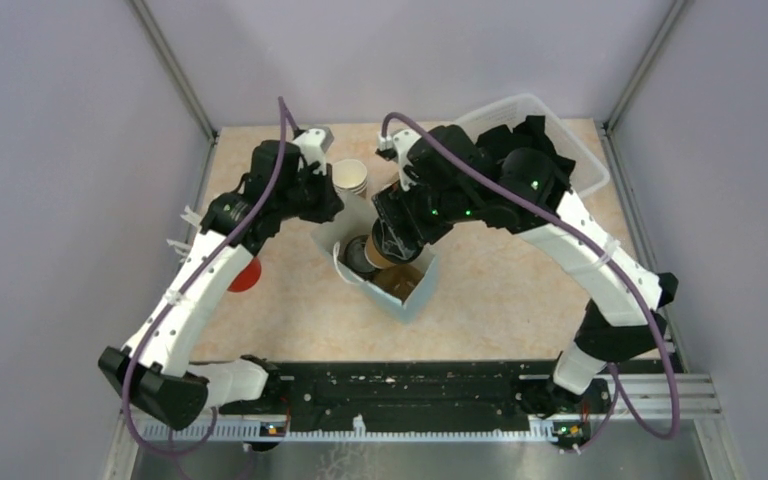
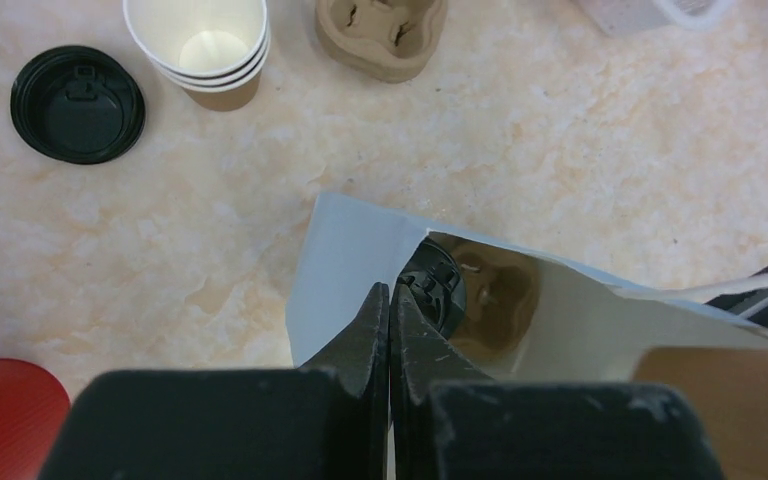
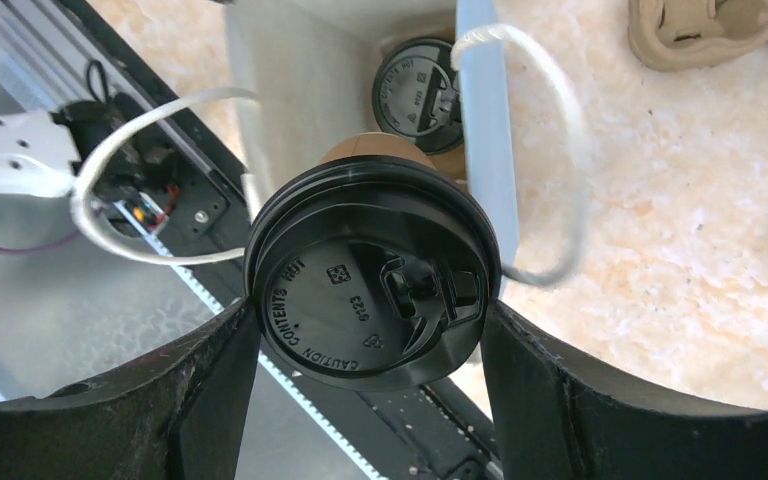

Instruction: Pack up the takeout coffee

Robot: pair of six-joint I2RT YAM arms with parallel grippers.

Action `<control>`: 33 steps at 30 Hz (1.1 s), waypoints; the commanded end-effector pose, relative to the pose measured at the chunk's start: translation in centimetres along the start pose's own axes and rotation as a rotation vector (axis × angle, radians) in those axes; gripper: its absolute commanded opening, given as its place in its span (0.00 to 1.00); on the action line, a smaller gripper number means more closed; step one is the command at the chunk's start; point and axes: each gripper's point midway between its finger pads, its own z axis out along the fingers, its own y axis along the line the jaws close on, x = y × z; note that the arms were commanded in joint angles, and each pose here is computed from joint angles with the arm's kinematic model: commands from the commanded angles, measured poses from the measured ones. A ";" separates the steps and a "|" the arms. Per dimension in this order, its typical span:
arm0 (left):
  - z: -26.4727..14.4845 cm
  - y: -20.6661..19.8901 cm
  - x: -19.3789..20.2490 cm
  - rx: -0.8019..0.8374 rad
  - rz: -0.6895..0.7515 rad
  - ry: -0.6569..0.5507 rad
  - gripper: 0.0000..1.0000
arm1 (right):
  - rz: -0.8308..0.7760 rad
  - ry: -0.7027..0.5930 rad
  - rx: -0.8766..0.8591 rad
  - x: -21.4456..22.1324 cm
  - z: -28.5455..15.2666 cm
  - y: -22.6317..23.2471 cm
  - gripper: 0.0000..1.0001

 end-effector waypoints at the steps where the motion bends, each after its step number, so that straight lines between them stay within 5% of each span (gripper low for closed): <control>1: -2.7 -2.1 -3.3 0.105 0.026 -0.198 0.00 | -0.091 0.015 0.086 0.5 0.3 0.1 0.61; 21: -5.9 -3.3 -1.1 0.196 -0.001 -0.283 0.00 | -0.406 0.007 0.419 2.9 4.2 1.2 0.53; 33: -7.4 -3.3 -0.1 0.215 -0.008 -0.343 0.00 | -0.489 -0.019 0.317 5.1 6.8 2.1 0.53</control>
